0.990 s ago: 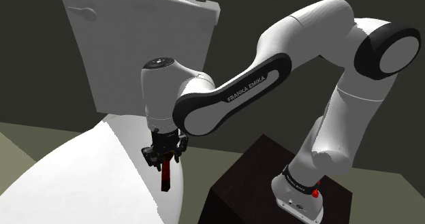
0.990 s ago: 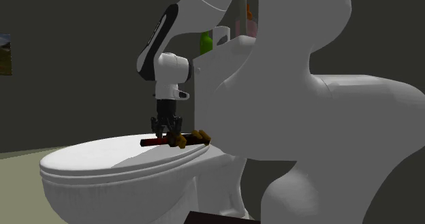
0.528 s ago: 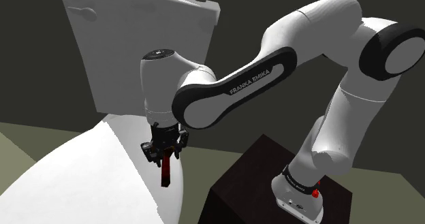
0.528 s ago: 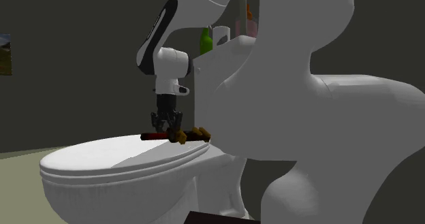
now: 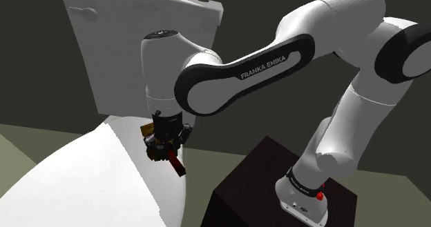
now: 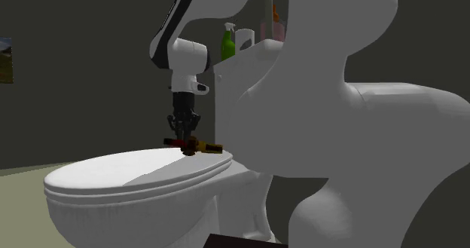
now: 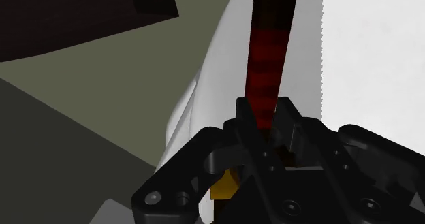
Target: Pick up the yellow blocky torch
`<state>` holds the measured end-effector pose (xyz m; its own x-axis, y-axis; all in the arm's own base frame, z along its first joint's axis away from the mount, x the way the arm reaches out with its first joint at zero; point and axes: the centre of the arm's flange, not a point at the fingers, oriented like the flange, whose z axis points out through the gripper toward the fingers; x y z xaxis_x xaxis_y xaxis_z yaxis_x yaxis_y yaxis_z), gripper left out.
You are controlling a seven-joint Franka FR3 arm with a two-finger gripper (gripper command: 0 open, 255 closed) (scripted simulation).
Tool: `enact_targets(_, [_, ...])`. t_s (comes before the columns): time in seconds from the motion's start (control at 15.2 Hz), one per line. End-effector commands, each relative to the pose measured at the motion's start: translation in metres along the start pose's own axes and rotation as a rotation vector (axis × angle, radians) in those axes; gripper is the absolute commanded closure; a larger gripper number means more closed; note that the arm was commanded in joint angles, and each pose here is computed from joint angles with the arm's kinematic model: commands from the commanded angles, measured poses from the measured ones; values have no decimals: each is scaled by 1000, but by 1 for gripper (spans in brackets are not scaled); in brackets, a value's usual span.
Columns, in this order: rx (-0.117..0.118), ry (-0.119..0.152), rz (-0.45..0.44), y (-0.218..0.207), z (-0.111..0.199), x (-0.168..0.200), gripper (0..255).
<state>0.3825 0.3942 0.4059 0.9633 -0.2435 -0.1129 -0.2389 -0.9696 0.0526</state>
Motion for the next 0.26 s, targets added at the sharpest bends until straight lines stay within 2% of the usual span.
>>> enact_targets(0.0, [0, 0, 0, 2, -12, 0, 255])
enact_targets(0.2, [0, 0, 0, 2, -18, -1, 255])
